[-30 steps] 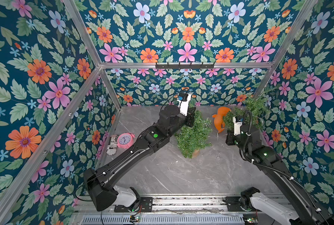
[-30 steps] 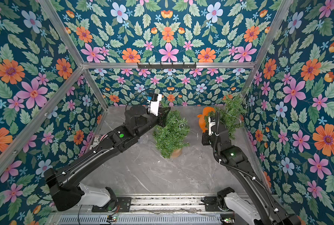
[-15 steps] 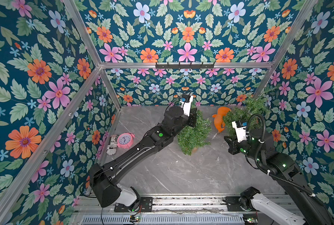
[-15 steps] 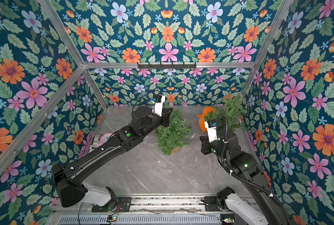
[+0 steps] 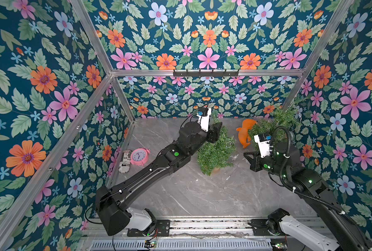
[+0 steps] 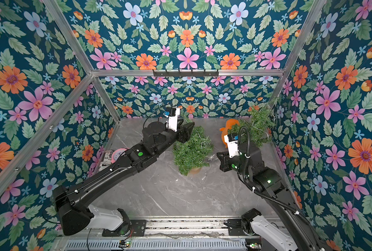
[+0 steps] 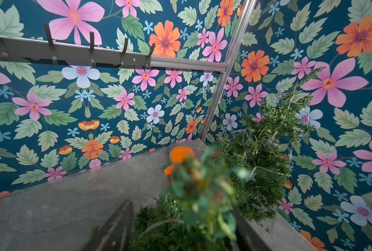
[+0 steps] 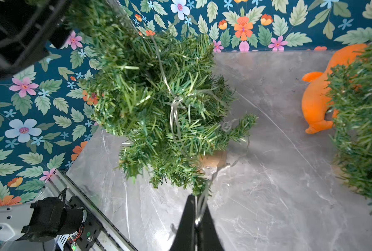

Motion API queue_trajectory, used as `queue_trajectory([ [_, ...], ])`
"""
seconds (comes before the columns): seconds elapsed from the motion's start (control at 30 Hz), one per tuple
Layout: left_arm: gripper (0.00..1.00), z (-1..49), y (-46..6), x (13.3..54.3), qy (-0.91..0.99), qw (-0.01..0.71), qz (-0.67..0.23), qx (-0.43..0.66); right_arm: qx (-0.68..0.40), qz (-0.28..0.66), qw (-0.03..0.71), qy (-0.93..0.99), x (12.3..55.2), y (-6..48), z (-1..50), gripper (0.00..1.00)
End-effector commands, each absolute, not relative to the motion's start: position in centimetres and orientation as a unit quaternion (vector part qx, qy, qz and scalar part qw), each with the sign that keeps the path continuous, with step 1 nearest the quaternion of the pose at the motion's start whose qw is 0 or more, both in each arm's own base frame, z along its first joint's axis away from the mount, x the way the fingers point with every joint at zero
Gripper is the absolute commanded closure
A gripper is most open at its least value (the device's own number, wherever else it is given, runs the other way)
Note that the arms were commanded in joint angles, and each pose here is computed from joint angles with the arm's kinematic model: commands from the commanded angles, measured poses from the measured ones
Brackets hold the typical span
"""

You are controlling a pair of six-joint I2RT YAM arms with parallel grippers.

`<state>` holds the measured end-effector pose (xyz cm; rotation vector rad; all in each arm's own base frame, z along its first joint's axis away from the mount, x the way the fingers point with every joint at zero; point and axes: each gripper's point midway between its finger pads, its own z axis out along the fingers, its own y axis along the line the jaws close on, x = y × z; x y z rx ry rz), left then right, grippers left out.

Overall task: Wrap string light around the christmas tree
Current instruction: Wrap the light string around the Christmas tree.

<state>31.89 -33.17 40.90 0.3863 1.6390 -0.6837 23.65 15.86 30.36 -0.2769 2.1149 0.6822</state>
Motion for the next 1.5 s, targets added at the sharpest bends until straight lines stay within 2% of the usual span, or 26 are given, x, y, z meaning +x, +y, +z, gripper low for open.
queue_trajectory([
  [0.0,0.13,43.4,-32.5,31.1,0.684,0.638,-0.311,0.169,-0.099,0.311,0.436,0.838,23.9,16.9,30.7,1.00],
  [0.07,0.08,43.4,-32.3,30.6,0.683,0.636,-0.312,0.176,-0.093,0.314,0.436,0.838,24.2,17.0,30.3,1.00],
  [0.23,0.01,42.9,-32.0,30.3,0.693,0.627,-0.304,0.185,-0.083,0.317,0.428,0.842,24.5,17.1,29.3,1.00],
  [0.53,0.00,42.7,-27.7,30.4,0.719,0.642,-0.207,0.168,-0.078,0.328,0.425,0.840,25.2,17.8,29.2,1.00],
  [0.83,0.01,42.3,-22.6,27.1,0.727,0.642,-0.195,0.145,-0.079,0.335,0.435,0.832,25.9,18.3,29.7,1.00],
  [0.93,0.01,41.6,-20.8,25.6,0.727,0.640,-0.213,0.128,-0.079,0.341,0.429,0.833,26.1,18.6,29.6,1.00],
  [1.03,0.14,39.9,-20.6,23.5,0.727,0.621,-0.252,0.151,-0.080,0.340,0.427,0.834,25.9,18.6,29.5,1.00],
  [1.1,0.18,37.4,-21.7,21.9,0.734,0.586,-0.291,0.182,-0.078,0.336,0.428,0.835,25.8,18.3,29.4,1.00],
  [1.3,0.18,28.4,-24.7,18.9,0.755,0.494,-0.380,0.201,-0.077,0.332,0.434,0.834,25.3,17.9,29.5,1.00],
  [1.47,0.18,24.7,-27.6,16.3,0.725,0.496,-0.436,0.195,-0.077,0.337,0.430,0.834,25.2,18.0,29.3,1.00],
])
